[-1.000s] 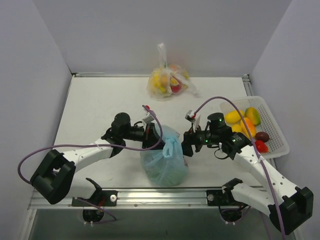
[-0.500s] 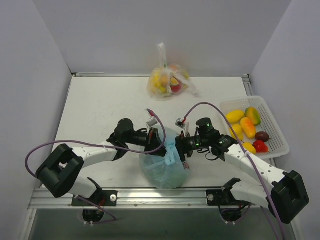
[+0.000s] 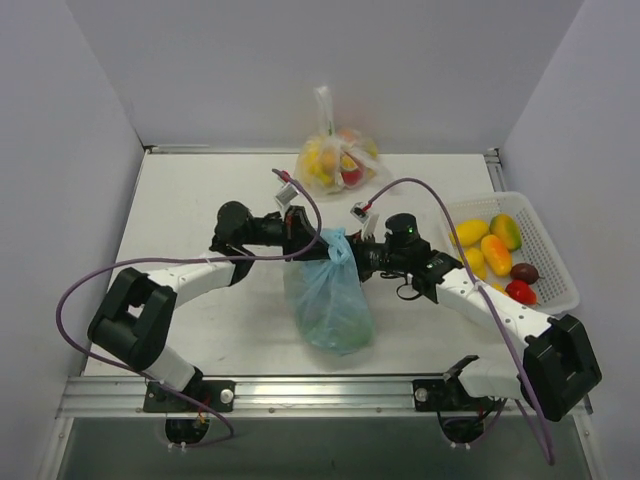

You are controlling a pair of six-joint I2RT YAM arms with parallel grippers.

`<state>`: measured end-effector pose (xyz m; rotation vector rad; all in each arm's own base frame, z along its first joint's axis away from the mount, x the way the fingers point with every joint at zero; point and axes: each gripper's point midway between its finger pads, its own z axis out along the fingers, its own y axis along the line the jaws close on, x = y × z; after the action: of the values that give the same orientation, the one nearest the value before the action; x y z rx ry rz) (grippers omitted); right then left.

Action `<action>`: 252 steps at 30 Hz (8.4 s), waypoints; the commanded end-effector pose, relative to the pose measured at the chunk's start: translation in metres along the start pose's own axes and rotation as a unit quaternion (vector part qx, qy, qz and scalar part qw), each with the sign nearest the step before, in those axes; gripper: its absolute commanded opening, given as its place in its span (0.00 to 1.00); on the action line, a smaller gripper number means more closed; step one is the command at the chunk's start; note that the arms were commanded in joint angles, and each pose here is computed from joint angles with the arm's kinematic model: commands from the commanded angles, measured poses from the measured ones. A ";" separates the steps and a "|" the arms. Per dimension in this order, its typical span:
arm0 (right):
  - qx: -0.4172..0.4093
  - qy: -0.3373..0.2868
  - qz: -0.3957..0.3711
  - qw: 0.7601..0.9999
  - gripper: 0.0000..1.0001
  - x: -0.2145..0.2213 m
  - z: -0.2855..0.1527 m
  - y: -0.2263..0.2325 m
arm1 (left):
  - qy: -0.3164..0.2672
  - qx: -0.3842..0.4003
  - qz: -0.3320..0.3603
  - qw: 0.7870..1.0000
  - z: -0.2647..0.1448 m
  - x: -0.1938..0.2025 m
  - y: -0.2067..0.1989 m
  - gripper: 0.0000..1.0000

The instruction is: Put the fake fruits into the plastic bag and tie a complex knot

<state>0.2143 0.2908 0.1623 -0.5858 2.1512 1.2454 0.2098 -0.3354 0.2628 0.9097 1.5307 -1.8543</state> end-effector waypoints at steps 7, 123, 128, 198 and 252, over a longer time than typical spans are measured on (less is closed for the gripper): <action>-0.013 -0.184 -0.057 0.981 0.57 -0.125 -0.002 0.058 | 0.044 0.081 0.038 0.995 0.024 0.012 -0.047 0.00; -0.161 -0.051 -0.035 0.985 0.39 -0.031 -0.033 0.031 | 0.008 -0.208 -0.172 0.963 -0.014 0.065 0.055 0.00; -0.157 -0.062 -0.016 0.986 0.41 -0.038 -0.030 0.029 | 0.023 -0.208 -0.195 0.958 -0.014 0.076 0.051 0.00; -0.137 -0.054 -0.044 0.988 0.65 -0.040 -0.027 0.038 | -0.044 -0.030 -0.190 0.980 0.043 0.037 0.007 0.00; -0.105 0.073 -0.041 0.991 0.57 0.008 -0.054 0.039 | -0.020 0.050 -0.143 0.988 0.068 0.054 -0.018 0.00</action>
<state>0.1603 0.2514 0.1949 -0.9016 2.1450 1.4345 0.1436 -0.3895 0.2167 0.7049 1.7822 -2.1557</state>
